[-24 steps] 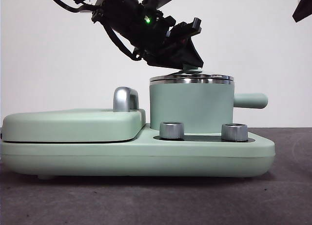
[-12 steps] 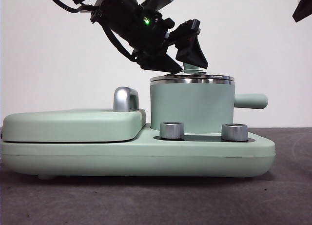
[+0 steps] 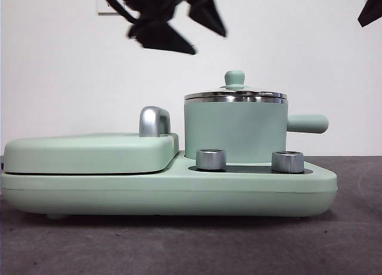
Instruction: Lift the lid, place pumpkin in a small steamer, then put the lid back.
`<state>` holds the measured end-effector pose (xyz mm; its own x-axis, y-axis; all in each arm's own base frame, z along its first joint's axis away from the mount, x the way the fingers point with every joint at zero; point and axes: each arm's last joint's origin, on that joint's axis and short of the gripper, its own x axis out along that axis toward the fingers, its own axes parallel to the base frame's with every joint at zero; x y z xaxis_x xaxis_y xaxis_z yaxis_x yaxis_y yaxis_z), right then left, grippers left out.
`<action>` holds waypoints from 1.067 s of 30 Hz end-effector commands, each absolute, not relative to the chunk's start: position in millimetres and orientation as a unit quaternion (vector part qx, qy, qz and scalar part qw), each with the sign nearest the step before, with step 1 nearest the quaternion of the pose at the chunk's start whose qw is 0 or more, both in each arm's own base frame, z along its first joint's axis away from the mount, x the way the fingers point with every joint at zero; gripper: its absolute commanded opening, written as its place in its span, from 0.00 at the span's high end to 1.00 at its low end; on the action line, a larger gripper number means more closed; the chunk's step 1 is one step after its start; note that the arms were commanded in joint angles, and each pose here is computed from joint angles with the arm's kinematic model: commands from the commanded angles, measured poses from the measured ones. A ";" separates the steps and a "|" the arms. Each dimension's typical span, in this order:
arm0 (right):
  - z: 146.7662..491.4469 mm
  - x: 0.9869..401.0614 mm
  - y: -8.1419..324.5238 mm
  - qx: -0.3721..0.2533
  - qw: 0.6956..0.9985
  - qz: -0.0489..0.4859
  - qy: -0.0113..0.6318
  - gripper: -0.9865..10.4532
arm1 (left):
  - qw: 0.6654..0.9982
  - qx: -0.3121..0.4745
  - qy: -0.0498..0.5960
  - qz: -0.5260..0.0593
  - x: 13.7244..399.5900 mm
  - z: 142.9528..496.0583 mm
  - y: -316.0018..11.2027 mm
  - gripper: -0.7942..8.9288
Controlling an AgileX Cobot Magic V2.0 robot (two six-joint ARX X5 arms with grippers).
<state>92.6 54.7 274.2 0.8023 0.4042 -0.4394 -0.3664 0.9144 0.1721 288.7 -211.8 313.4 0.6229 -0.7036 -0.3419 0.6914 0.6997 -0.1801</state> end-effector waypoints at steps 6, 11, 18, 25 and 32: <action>273.5 95.8 58.5 0.021 0.944 0.221 0.244 0.55 | 0.902 -0.054 0.262 -0.340 281.3 323.3 -178.4 0.55; 266.7 105.1 66.0 0.005 0.930 0.242 0.277 0.55 | 0.910 -0.060 0.249 -0.327 262.4 324.9 -155.2 0.55; 259.4 123.2 79.4 0.000 0.916 0.267 0.299 0.55 | 0.920 -0.082 0.246 -0.295 227.5 314.6 -116.9 0.55; 257.0 139.5 91.0 0.005 0.914 0.288 0.286 0.55 | 0.927 -0.110 0.253 -0.255 192.9 301.4 -84.4 0.55; 255.9 149.4 98.5 0.012 0.911 0.307 0.275 0.55 | 0.923 -0.118 0.281 -0.233 161.8 288.5 -67.7 0.55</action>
<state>148.3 96.1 254.8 0.6636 0.5538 -0.5029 -0.5354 0.8211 0.1978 163.1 -67.9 287.4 0.7288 -0.4957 -0.4723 0.3694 0.8655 -0.3383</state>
